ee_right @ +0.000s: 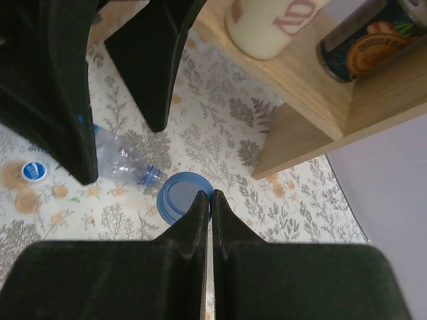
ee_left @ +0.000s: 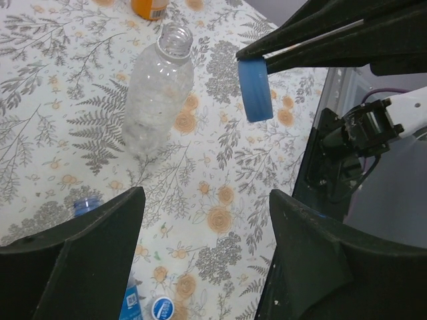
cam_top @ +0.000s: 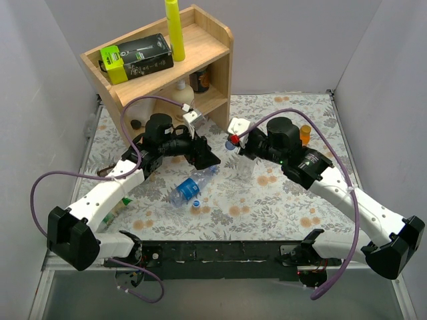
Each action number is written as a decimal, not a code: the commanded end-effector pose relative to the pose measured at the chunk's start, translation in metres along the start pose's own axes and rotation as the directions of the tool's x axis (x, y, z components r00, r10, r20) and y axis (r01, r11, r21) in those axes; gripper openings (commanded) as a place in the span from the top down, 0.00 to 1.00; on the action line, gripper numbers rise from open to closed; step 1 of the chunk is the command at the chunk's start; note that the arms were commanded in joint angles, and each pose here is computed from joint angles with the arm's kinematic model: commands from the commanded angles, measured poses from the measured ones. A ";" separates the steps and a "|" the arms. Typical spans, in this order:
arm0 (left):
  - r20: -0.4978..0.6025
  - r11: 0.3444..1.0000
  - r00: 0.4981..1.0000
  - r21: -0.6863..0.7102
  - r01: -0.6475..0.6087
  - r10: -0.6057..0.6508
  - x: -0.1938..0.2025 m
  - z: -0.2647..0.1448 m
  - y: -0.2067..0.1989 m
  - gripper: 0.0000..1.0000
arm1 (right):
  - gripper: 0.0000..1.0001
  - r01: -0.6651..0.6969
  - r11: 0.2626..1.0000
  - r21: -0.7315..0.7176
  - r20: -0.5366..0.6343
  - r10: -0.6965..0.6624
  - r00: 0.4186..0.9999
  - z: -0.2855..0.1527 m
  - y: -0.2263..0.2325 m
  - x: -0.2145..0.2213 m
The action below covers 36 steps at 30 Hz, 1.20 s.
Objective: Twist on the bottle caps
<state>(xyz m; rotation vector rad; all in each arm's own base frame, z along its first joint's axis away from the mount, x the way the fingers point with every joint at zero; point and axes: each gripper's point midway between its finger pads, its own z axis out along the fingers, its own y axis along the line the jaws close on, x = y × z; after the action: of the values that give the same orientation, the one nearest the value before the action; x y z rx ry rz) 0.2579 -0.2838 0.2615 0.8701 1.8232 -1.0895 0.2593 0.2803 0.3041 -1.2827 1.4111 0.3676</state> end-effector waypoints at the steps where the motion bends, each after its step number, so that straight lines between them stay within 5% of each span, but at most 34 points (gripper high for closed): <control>1: 0.089 0.994 0.996 0.105 0.017 -0.026 -0.035 -0.004 -0.026 0.26 | 0.99 -0.007 0.991 0.135 0.109 -0.008 0.994 -0.007 -0.029 -0.037; 18: 0.138 0.972 0.972 0.162 0.168 -0.191 -0.059 0.016 -0.021 0.31 | 0.99 0.052 0.996 0.073 0.103 -0.059 0.993 -0.001 -0.005 -0.031; 36: 0.125 0.966 0.974 0.201 0.163 -0.191 -0.052 0.017 -0.022 0.75 | 0.99 0.075 0.995 0.060 0.094 -0.081 0.992 0.006 0.003 -0.028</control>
<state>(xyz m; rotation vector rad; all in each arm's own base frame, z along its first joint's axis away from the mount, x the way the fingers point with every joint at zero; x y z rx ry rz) 0.2652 -0.3185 0.3001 0.7091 1.7626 -1.4267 0.2533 0.2940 0.3091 -1.2842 1.3383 0.3268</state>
